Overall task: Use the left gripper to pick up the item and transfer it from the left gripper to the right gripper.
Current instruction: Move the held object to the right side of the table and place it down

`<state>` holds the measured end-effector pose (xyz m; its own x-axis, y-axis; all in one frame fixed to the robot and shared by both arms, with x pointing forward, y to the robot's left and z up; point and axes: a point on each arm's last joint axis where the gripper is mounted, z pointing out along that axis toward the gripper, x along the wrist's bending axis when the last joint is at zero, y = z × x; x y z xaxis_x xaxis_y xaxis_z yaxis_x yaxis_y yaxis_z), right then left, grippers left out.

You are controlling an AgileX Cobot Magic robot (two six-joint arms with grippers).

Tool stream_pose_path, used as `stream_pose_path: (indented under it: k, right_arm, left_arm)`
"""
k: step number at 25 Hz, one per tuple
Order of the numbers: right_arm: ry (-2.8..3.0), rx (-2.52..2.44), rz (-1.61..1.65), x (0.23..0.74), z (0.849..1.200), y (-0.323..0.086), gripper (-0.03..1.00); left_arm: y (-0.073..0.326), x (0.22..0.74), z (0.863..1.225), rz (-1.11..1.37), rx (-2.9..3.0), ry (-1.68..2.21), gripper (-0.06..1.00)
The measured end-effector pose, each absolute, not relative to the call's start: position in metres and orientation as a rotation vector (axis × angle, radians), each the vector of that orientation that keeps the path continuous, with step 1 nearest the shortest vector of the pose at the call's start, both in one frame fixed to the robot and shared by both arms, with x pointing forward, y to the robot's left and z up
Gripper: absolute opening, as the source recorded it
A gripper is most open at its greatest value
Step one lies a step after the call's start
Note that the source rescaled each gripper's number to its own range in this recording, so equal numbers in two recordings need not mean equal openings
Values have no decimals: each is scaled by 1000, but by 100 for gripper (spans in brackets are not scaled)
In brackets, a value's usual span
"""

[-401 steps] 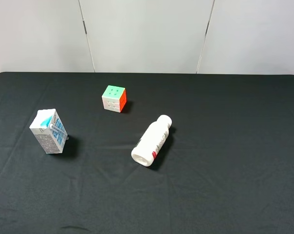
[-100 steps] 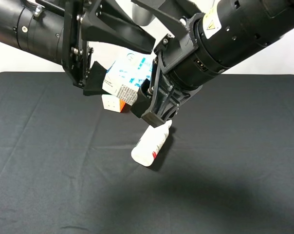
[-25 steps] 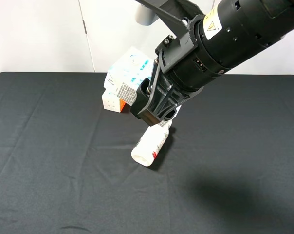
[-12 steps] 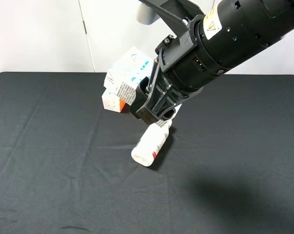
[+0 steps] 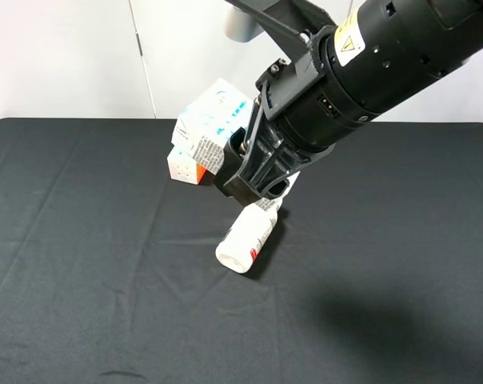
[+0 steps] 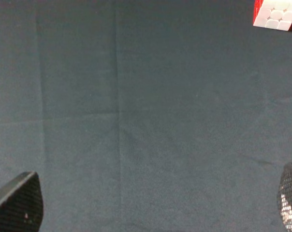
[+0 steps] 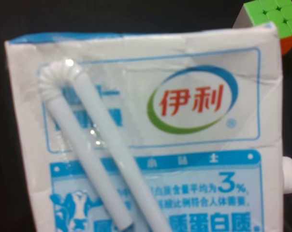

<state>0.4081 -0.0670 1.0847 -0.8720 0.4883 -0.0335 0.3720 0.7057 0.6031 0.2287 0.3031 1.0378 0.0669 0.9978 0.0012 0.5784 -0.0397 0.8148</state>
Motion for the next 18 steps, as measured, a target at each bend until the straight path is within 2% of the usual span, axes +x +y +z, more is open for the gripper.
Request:
stream_pose_path:
  k: [8, 18]
  right_arm:
    - [2742, 896, 786, 418, 1080, -84, 1]
    - [2559, 1257, 674, 472, 1078, -149, 0]
  left_arm:
    - [303, 229, 1038, 819, 1695, 1584, 100]
    - [303, 229, 1038, 819, 1695, 1584, 100]
